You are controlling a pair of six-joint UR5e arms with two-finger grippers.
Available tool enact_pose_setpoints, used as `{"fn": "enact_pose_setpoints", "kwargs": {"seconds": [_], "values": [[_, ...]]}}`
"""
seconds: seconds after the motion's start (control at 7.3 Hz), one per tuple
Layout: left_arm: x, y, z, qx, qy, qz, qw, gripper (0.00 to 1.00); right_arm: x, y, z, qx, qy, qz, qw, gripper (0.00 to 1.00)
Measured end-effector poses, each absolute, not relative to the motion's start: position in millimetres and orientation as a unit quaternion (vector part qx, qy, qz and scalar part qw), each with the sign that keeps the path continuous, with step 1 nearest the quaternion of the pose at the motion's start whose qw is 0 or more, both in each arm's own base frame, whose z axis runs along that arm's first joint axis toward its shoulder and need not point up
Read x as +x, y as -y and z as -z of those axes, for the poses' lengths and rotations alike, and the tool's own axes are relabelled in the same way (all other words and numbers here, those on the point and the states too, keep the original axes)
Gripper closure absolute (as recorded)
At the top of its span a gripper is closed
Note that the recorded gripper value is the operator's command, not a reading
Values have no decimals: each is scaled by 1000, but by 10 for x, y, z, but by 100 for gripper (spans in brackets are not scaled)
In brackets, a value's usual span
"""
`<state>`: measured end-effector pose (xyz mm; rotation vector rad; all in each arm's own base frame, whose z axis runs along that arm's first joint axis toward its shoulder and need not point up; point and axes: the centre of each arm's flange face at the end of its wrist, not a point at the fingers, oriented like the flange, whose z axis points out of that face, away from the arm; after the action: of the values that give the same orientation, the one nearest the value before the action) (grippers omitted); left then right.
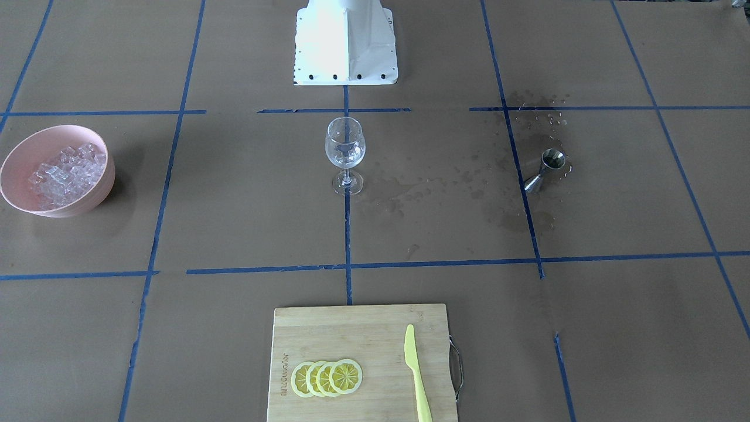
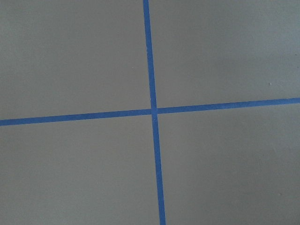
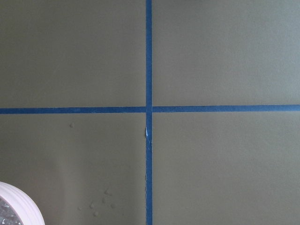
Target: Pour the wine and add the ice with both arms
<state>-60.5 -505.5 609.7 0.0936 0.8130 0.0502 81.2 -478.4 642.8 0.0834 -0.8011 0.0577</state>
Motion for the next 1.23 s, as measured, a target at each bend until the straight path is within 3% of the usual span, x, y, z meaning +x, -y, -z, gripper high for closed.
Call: {"fn": "enact_pose_setpoints", "kwargs": {"seconds": [0.41, 0.82, 1.23], "values": [[-605, 5120, -5929, 60, -395, -29, 916, 0, 803, 4811, -6398, 43, 390, -26, 920, 0], [-613, 5417, -4557, 158, -394, -26, 905, 0, 794, 4839, -6330, 49, 391, -23, 919, 0], [-165, 5227, -3329, 229, -390, -19, 892, 0, 742, 4870, -6298, 49, 393, -18, 918, 0]]}}
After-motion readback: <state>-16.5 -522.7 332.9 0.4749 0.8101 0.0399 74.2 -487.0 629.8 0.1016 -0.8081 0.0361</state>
